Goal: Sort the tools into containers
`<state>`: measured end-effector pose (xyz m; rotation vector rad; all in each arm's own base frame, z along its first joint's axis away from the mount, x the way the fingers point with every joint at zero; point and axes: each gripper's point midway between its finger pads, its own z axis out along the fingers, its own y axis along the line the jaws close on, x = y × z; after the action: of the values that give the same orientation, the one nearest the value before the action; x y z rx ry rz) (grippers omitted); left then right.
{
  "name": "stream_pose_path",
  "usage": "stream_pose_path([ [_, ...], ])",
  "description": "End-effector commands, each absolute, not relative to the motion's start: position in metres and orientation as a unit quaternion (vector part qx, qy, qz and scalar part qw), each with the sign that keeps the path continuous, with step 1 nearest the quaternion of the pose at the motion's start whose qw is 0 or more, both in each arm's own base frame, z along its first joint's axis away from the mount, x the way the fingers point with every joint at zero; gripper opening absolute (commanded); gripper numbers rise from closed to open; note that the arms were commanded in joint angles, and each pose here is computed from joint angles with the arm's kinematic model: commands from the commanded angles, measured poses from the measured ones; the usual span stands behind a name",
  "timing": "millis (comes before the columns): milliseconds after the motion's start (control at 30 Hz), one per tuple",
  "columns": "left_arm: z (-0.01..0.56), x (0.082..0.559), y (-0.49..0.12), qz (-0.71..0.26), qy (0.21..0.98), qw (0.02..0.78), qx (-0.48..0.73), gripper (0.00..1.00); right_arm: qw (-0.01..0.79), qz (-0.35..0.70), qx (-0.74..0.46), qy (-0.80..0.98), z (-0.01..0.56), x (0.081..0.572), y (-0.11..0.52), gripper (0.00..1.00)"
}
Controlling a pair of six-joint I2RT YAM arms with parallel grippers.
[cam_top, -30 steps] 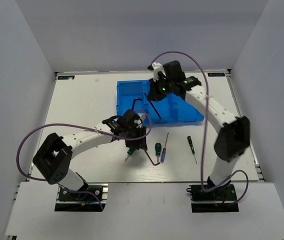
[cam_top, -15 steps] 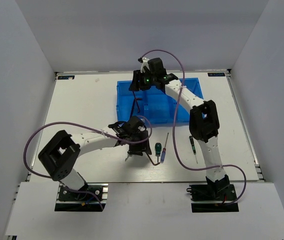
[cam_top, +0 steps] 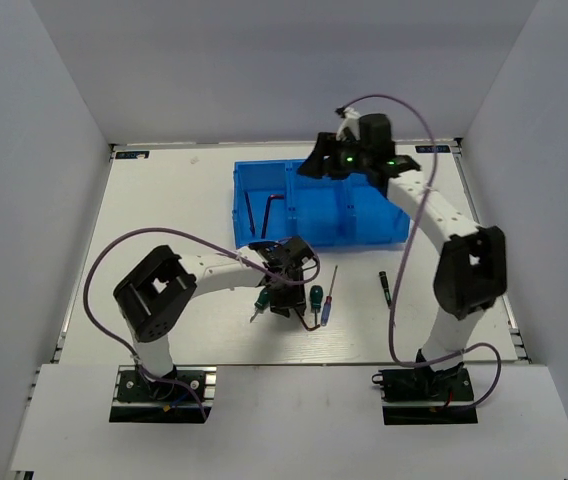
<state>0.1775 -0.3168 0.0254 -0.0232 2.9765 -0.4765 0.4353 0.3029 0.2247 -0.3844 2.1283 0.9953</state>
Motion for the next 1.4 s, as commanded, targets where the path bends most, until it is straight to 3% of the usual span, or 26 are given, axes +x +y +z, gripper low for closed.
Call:
stream_pose_path([
  [0, 0.025, 0.182, -0.319, -0.132, 0.988, 0.077, -0.014, 0.50, 0.408, 0.405, -0.130, 0.807, 0.258, 0.427, 0.268, 0.69],
  [200, -0.006, 0.179, -0.319, -0.064, 0.996, 0.056, 0.003, 0.40, 0.412, 0.403, -0.110, 0.810, 0.256, 0.396, 0.217, 0.69],
  [333, -0.008, 0.169, -0.314, -0.049, 0.997, 0.052, 0.012, 0.10, 0.412, 0.408, -0.096, 0.809, 0.256, 0.372, 0.196, 0.70],
  [433, 0.000, 0.167, -0.304, -0.038, 0.998, 0.057, 0.011, 0.00, 0.404, 0.412, -0.081, 0.812, 0.248, 0.362, 0.182, 0.70],
  [667, 0.076, 0.208, -0.308, -0.035, 0.984, 0.171, 0.030, 0.00, 0.363, 0.423, -0.117, 0.822, 0.225, 0.327, 0.165, 0.70],
  [733, 0.095, 0.219, -0.300, -0.023, 0.981, 0.192, 0.029, 0.00, 0.360, 0.413, -0.143, 0.824, 0.217, 0.320, 0.161, 0.66],
  [833, 0.140, 0.256, -0.294, -0.012, 0.962, 0.273, 0.007, 0.00, 0.328, 0.412, -0.179, 0.831, 0.199, 0.297, 0.158, 0.41],
  [867, 0.146, 0.261, -0.294, -0.010, 0.958, 0.286, 0.011, 0.00, 0.311, 0.406, -0.193, 0.837, 0.188, 0.285, 0.156, 0.20],
  [967, 0.166, 0.296, -0.280, 0.007, 0.945, 0.327, -0.018, 0.00, 0.286, 0.387, -0.216, 0.850, 0.159, 0.266, 0.150, 0.02],
  [1000, 0.172, 0.312, -0.267, 0.026, 0.939, 0.342, -0.034, 0.00, 0.277, 0.378, -0.234, 0.852, 0.148, 0.257, 0.147, 0.02],
  [1167, 0.176, 0.361, -0.229, 0.072, 0.926, 0.361, -0.084, 0.00, 0.249, 0.292, -0.233, 0.894, 0.108, 0.246, 0.117, 0.30],
  [1200, 0.181, 0.372, -0.226, 0.072, 0.921, 0.372, -0.091, 0.00, 0.252, 0.281, -0.235, 0.896, 0.107, 0.243, 0.114, 0.43],
  [1300, 0.186, 0.407, -0.211, 0.076, 0.915, 0.386, -0.091, 0.00, 0.254, 0.230, -0.235, 0.910, 0.091, 0.241, 0.099, 0.57],
  [1367, 0.188, 0.428, -0.202, 0.077, 0.914, 0.388, -0.087, 0.00, 0.248, 0.189, -0.221, 0.924, 0.077, 0.242, 0.085, 0.61],
])
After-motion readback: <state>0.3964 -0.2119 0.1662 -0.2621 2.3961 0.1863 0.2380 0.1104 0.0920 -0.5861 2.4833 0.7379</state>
